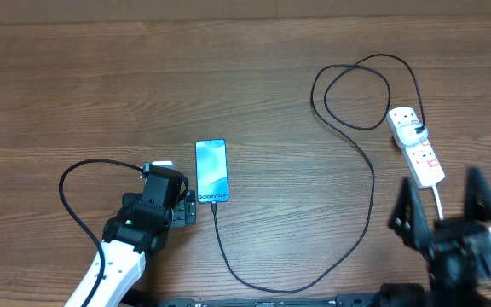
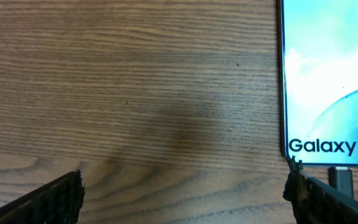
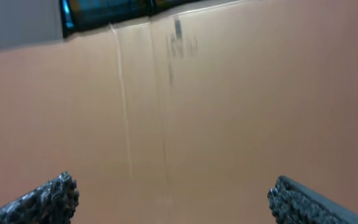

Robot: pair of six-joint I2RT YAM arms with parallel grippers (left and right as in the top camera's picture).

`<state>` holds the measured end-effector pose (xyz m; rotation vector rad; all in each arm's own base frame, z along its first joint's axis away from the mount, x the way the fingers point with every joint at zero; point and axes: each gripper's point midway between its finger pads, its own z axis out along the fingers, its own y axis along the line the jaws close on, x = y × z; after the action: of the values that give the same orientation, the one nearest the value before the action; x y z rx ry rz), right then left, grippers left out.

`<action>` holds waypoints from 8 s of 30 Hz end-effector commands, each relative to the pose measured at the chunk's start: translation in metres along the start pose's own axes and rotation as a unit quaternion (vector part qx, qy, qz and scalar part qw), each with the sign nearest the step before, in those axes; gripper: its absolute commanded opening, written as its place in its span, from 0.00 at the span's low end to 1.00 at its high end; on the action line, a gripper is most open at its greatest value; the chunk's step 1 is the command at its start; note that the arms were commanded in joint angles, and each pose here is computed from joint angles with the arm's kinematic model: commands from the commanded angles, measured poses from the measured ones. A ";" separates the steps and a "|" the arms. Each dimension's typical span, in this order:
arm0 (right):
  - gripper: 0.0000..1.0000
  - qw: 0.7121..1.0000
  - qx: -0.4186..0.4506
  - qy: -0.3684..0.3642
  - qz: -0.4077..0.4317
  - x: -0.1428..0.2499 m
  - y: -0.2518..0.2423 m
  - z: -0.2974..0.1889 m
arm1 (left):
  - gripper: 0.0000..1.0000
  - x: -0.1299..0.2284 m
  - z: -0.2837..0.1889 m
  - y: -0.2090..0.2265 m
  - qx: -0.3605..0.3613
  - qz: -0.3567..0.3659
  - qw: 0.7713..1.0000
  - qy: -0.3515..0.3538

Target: Plug charger to phone and switch on socket

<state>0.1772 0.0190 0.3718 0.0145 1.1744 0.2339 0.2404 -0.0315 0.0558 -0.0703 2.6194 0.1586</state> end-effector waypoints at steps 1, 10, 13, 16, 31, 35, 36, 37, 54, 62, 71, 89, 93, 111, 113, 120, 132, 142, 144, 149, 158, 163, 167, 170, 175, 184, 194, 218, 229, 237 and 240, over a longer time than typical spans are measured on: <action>1.00 0.996 0.013 0.035 0.076 0.060 -0.013 0.007 | 1.00 0.001 0.001 -0.001 -0.001 -0.003 1.000 0.002; 1.00 0.985 0.079 0.073 0.133 0.133 -0.044 0.003 | 1.00 0.001 0.001 -0.001 -0.001 -0.003 1.000 0.002; 1.00 0.983 0.090 0.084 0.133 0.143 -0.048 0.001 | 1.00 0.001 0.001 -0.001 -0.001 -0.003 1.000 0.002; 1.00 0.980 0.099 0.112 0.134 0.157 -0.051 -0.003 | 1.00 0.001 0.001 -0.001 -0.001 -0.003 1.000 0.002; 1.00 0.966 0.142 0.171 0.130 0.202 -0.066 -0.017 | 1.00 0.001 0.001 -0.001 -0.001 -0.003 1.000 0.002; 1.00 0.965 0.143 0.175 0.130 0.204 -0.066 -0.018 | 1.00 0.001 0.001 -0.001 -0.001 -0.003 1.000 0.002; 1.00 0.965 0.143 0.175 0.130 0.204 -0.066 -0.018 | 1.00 0.001 0.001 -0.001 -0.001 -0.003 1.000 0.002; 1.00 0.965 0.143 0.175 0.130 0.204 -0.066 -0.018 | 1.00 0.001 0.001 -0.001 -0.001 -0.003 1.000 0.002; 1.00 0.967 0.152 0.172 0.108 0.202 -0.073 -0.019 | 1.00 0.001 0.001 -0.001 -0.001 -0.003 1.000 0.002; 1.00 0.972 0.139 0.185 0.026 0.202 -0.077 -0.020 | 1.00 0.001 0.001 -0.001 -0.001 -0.003 1.000 0.002; 1.00 0.973 0.136 0.186 0.018 0.202 -0.076 -0.020 | 0.99 0.001 0.001 -0.001 -0.001 -0.003 1.000 0.002; 1.00 0.973 0.136 0.187 0.018 0.202 -0.076 -0.020 | 0.99 -0.004 -0.006 -0.002 0.008 -0.007 1.000 -0.016; 1.00 0.973 0.136 0.186 0.018 0.202 -0.076 -0.020 | 1.00 -0.010 -0.012 -0.001 0.012 -0.014 0.999 -0.032; 1.00 0.973 0.136 0.187 0.018 0.202 -0.076 -0.020 | 1.00 -0.059 -0.100 0.044 0.036 -0.127 0.961 -0.245; 1.00 0.973 0.136 0.187 0.018 0.202 -0.076 -0.020 | 0.99 -0.059 -0.109 0.058 0.023 -0.149 0.953 -0.262; 1.00 0.973 0.136 0.187 0.018 0.202 -0.076 -0.020 | 1.00 -0.038 -0.136 0.078 0.023 -0.185 0.935 -0.302; 1.00 0.973 0.136 0.187 0.018 0.202 -0.076 -0.020 | 0.99 -0.062 -0.127 0.065 0.098 -0.188 0.875 -0.435; 1.00 0.973 0.136 0.187 0.018 0.202 -0.076 -0.020 | 1.00 -0.073 -0.110 0.054 0.101 -0.123 0.837 -0.523; 1.00 0.973 0.136 0.186 0.018 0.202 -0.076 -0.020 | 1.00 -0.073 -0.110 0.052 0.088 -0.093 0.841 -0.526; 1.00 0.973 0.136 0.186 0.018 0.202 -0.076 -0.020 | 0.99 -0.063 -0.092 0.042 0.064 -0.021 0.867 -0.494; 1.00 0.973 0.136 0.187 0.018 0.202 -0.076 -0.020 | 1.00 -0.055 -0.081 0.031 0.071 0.011 0.880 -0.470; 1.00 0.973 0.136 0.187 0.018 0.202 -0.076 -0.020 | 1.00 -0.055 -0.081 0.031 0.070 0.011 0.880 -0.470; 1.00 0.973 0.136 0.186 0.018 0.202 -0.076 -0.020 | 1.00 -0.055 -0.081 0.031 0.070 0.011 0.879 -0.471; 1.00 0.973 0.136 0.187 0.018 0.202 -0.076 -0.020 | 1.00 -0.055 -0.081 0.031 0.070 0.011 0.879 -0.471; 1.00 0.973 0.136 0.187 0.018 0.202 -0.076 -0.020 | 0.99 -0.055 -0.081 0.031 0.070 0.011 0.879 -0.471; 1.00 0.973 0.136 0.187 0.018 0.202 -0.076 -0.020 | 1.00 -0.055 -0.081 0.032 0.069 0.010 0.880 -0.470; 1.00 0.973 0.136 0.186 0.018 0.202 -0.076 -0.020 | 0.99 -0.055 -0.081 0.032 0.069 0.010 0.880 -0.470; 1.00 0.973 0.136 0.187 0.018 0.202 -0.076 -0.020 | 1.00 -0.055 -0.081 0.032 0.069 0.010 0.880 -0.470; 1.00 0.973 0.136 0.186 0.018 0.202 -0.076 -0.020 | 1.00 -0.055 -0.081 0.032 0.069 0.010 0.880 -0.470; 1.00 0.973 0.136 0.186 0.018 0.202 -0.076 -0.020 | 1.00 -0.055 -0.081 0.032 0.069 0.010 0.880 -0.470; 1.00 0.973 0.136 0.186 0.018 0.202 -0.076 -0.020 | 1.00 -0.055 -0.081 0.032 0.069 0.010 0.880 -0.470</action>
<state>0.2458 -0.0193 0.1723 0.2489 1.5769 0.1085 0.2464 -0.0061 0.1555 0.0477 1.6527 -0.0009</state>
